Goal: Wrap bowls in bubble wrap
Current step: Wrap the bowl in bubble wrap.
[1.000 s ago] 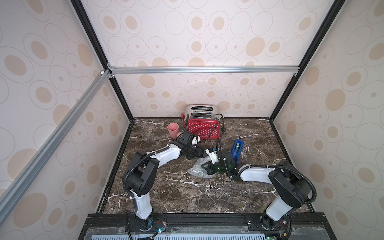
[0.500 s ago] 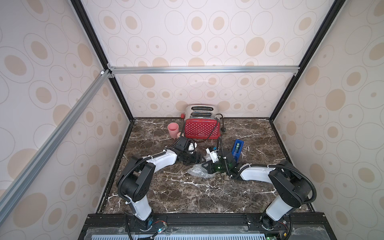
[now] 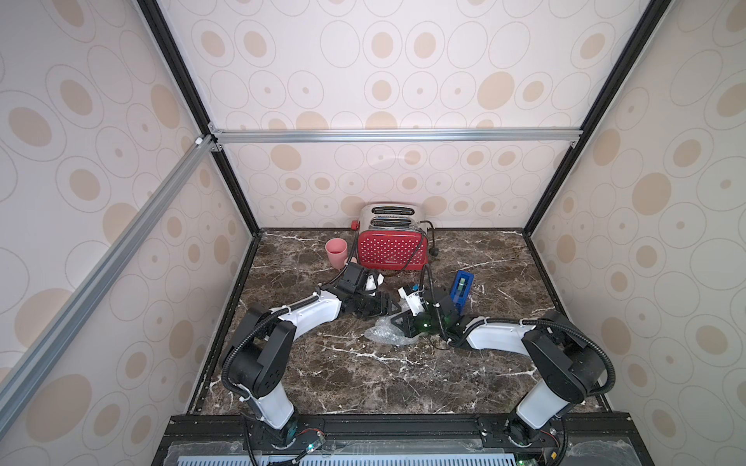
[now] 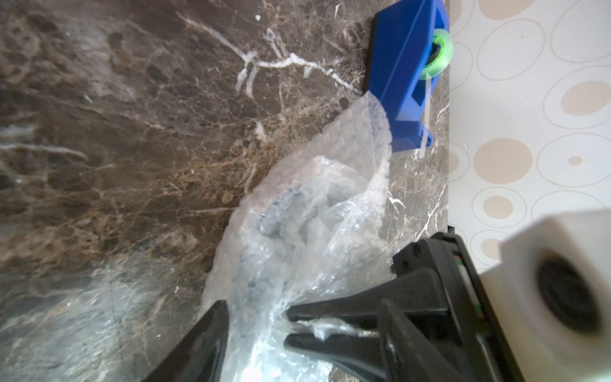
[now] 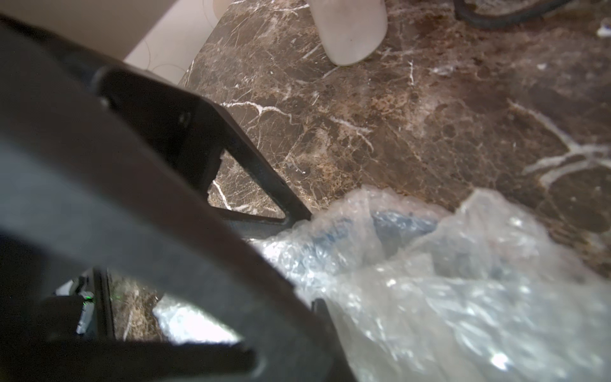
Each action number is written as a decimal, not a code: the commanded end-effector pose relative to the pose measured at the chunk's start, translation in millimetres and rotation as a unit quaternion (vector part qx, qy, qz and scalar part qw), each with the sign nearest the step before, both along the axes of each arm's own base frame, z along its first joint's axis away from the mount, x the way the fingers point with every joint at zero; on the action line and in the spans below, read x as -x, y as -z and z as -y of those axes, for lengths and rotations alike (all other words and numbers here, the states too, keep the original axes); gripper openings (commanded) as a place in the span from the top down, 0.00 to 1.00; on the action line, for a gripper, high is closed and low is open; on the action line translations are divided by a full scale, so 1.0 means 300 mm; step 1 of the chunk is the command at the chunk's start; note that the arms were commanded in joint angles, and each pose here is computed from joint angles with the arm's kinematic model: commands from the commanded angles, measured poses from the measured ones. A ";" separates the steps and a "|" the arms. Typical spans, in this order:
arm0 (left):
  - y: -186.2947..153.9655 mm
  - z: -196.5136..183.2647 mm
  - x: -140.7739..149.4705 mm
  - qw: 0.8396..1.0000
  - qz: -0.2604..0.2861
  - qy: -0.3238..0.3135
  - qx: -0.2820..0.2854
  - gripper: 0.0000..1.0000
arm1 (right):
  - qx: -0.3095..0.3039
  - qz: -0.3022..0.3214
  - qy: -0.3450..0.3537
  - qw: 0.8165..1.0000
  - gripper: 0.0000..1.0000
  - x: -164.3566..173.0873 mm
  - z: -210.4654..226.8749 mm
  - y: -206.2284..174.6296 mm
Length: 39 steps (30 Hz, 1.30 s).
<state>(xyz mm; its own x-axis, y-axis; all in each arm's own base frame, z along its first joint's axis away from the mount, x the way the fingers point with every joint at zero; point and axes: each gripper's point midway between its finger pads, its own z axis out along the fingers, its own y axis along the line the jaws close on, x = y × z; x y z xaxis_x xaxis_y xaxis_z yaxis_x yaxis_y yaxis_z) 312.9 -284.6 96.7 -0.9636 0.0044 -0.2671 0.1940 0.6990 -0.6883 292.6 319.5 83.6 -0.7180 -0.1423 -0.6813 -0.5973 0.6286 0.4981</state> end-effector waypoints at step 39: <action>0.099 -0.027 0.132 0.997 -0.069 0.021 -0.003 0.36 | -0.065 -0.024 -0.032 0.997 0.43 0.006 -0.041 -0.050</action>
<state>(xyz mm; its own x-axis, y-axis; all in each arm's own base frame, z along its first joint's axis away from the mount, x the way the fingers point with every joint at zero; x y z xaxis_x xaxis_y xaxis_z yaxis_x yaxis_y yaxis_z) 297.5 -274.6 75.3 -0.9803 -0.0046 -0.1976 0.1379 0.7005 -0.7002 276.2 334.0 89.8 -0.7565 -0.1546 -0.6355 -0.6130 0.5062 0.6066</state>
